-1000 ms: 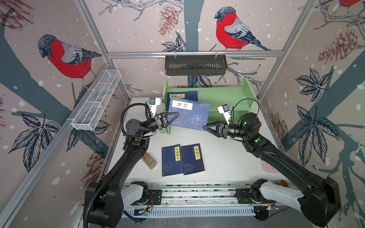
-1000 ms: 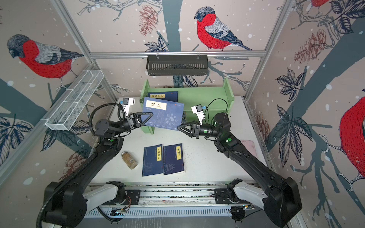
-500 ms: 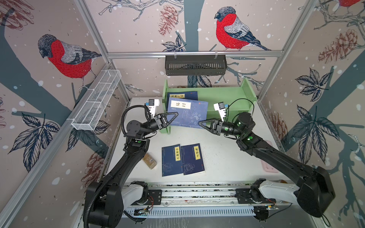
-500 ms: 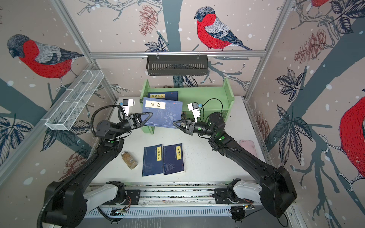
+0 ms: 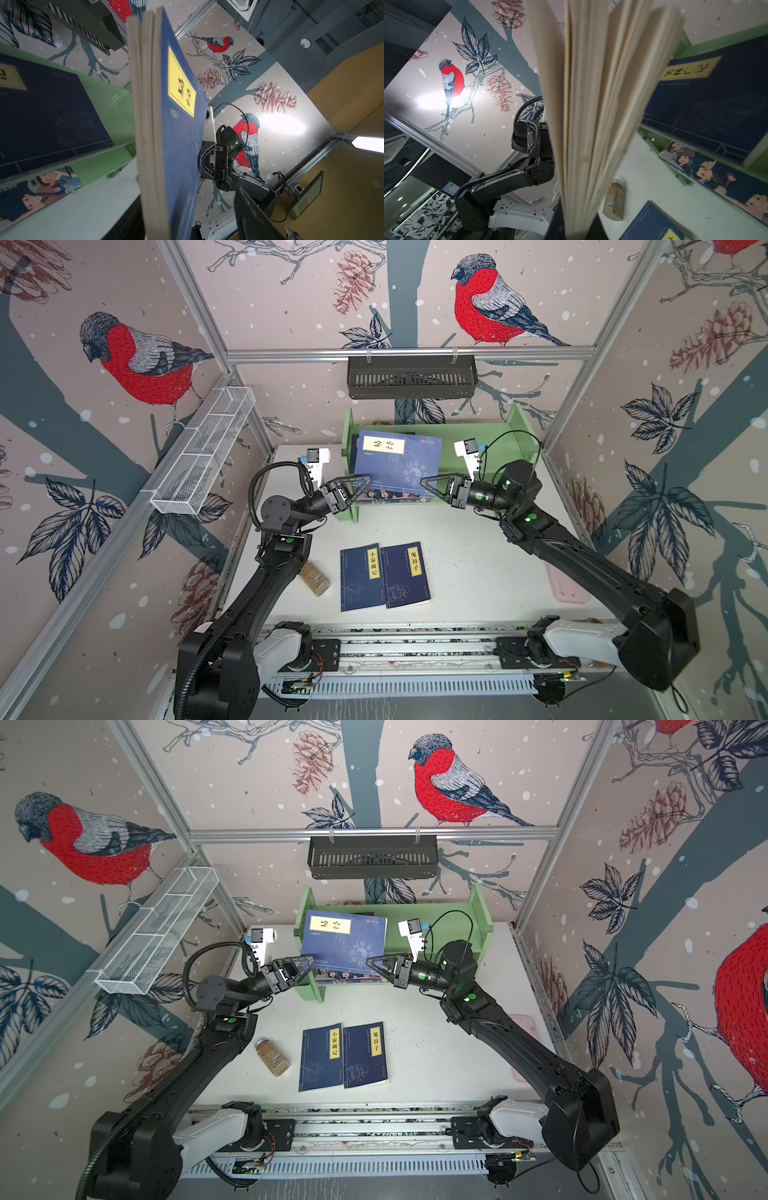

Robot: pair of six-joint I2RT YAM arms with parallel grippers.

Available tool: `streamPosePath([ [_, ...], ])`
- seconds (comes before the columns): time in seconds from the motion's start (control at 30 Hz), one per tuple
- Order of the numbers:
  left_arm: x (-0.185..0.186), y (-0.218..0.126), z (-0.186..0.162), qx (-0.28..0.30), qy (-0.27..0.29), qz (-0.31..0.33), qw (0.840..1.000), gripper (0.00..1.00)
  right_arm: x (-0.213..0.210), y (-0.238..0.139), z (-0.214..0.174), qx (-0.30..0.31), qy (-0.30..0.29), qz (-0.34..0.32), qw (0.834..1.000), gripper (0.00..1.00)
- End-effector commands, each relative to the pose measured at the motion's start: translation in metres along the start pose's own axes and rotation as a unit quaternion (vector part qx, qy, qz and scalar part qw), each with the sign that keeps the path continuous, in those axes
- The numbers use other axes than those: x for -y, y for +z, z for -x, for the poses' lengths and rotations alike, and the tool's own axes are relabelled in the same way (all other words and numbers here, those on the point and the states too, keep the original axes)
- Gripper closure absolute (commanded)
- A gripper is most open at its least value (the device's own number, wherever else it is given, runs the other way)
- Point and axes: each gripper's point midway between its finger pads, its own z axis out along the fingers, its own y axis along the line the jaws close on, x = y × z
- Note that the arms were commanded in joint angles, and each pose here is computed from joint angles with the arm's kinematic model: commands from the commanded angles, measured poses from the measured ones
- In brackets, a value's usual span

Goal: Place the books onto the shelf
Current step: 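Carry the book with both grippers onto the shelf's upper tier, then lower the book onto the blue book with the right gripper while the left gripper releases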

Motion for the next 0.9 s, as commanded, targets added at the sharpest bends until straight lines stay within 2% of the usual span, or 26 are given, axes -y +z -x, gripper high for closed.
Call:
streamPosePath([
  [0.0,0.002,-0.002,0.006,-0.008,0.040,0.014,0.999,0.22,-0.005,-0.007,0.013,0.011,-0.023,-0.004,1.000,1.00],
  [0.07,-0.003,-0.004,0.013,-0.006,0.052,0.036,0.998,0.15,0.000,-0.009,0.018,0.000,-0.026,-0.017,1.000,1.00],
  [0.17,-0.001,-0.006,0.027,-0.005,0.078,0.054,0.995,0.15,0.017,-0.006,0.018,-0.036,-0.012,-0.046,0.998,0.99],
  [0.47,-0.002,-0.009,0.060,0.000,0.140,0.134,0.981,0.16,0.041,0.005,0.030,-0.072,0.025,-0.033,0.997,1.00],
  [0.87,0.004,-0.011,0.060,0.008,0.143,0.125,0.982,0.16,0.070,0.024,0.044,-0.077,0.071,-0.027,0.994,0.99],
])
